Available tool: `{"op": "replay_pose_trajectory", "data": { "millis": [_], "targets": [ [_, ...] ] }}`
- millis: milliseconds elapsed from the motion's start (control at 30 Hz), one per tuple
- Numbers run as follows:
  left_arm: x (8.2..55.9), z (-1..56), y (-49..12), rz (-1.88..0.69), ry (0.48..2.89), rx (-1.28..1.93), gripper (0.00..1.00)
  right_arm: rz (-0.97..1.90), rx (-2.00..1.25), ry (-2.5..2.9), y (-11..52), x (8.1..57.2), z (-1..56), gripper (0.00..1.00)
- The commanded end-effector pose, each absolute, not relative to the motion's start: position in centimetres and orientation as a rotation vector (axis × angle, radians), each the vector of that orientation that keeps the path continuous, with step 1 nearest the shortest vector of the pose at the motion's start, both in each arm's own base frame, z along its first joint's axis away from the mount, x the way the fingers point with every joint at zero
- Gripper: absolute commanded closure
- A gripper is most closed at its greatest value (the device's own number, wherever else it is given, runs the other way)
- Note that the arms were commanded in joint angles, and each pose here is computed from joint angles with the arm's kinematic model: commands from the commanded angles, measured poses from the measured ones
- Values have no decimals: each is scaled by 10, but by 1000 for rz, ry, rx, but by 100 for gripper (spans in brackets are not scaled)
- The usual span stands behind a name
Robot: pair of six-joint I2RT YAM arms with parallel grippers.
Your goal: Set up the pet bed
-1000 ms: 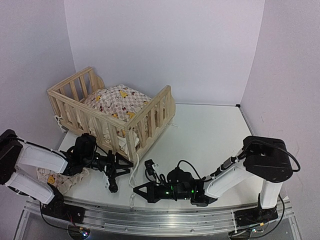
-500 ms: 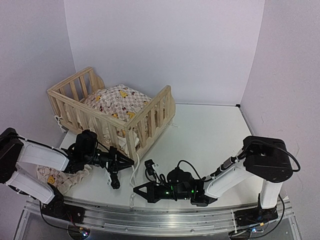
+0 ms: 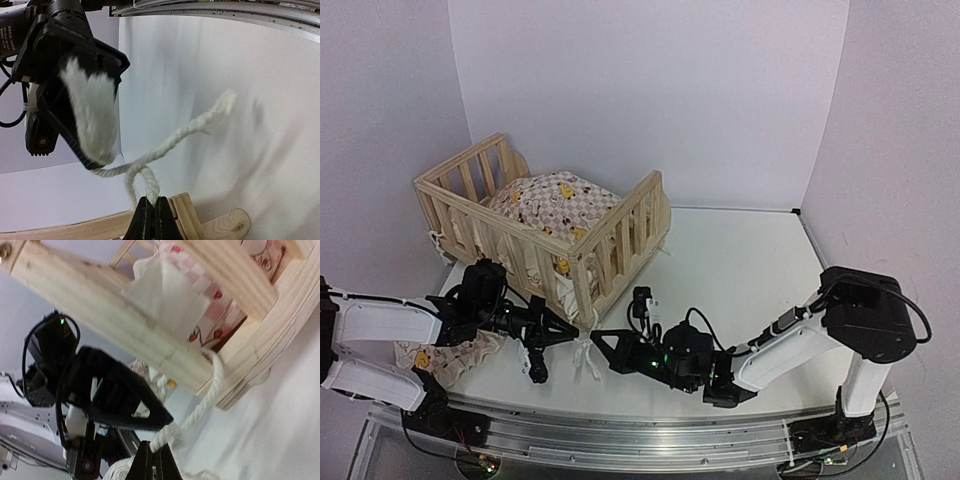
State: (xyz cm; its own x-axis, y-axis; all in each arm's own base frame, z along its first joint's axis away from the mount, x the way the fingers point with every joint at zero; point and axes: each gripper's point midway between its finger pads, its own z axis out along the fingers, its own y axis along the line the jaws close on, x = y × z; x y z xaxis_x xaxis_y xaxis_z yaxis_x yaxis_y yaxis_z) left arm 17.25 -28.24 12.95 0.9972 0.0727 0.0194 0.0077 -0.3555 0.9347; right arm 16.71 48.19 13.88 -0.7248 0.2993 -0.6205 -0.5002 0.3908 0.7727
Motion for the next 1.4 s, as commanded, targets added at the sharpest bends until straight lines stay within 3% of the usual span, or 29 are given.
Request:
{"op": "replay_pose_trajectory", "data": {
  "millis": [0,200,533,933,1367],
  "targets": [
    [159,126,-279,97,-115,1958,100,1411,133,1751,473,206,171,100],
    [157,128,-278,87,-113,1957,100,1425,311,1683,473,224,159,100],
    [159,136,-280,83,-95,1936,100,1439,235,1661,492,219,164,100],
    [170,127,-280,122,-37,1962,100,1589,-36,1642,511,177,188,100],
    [162,148,-281,81,-14,1877,99,1475,99,1610,507,201,164,100]
  ]
}}
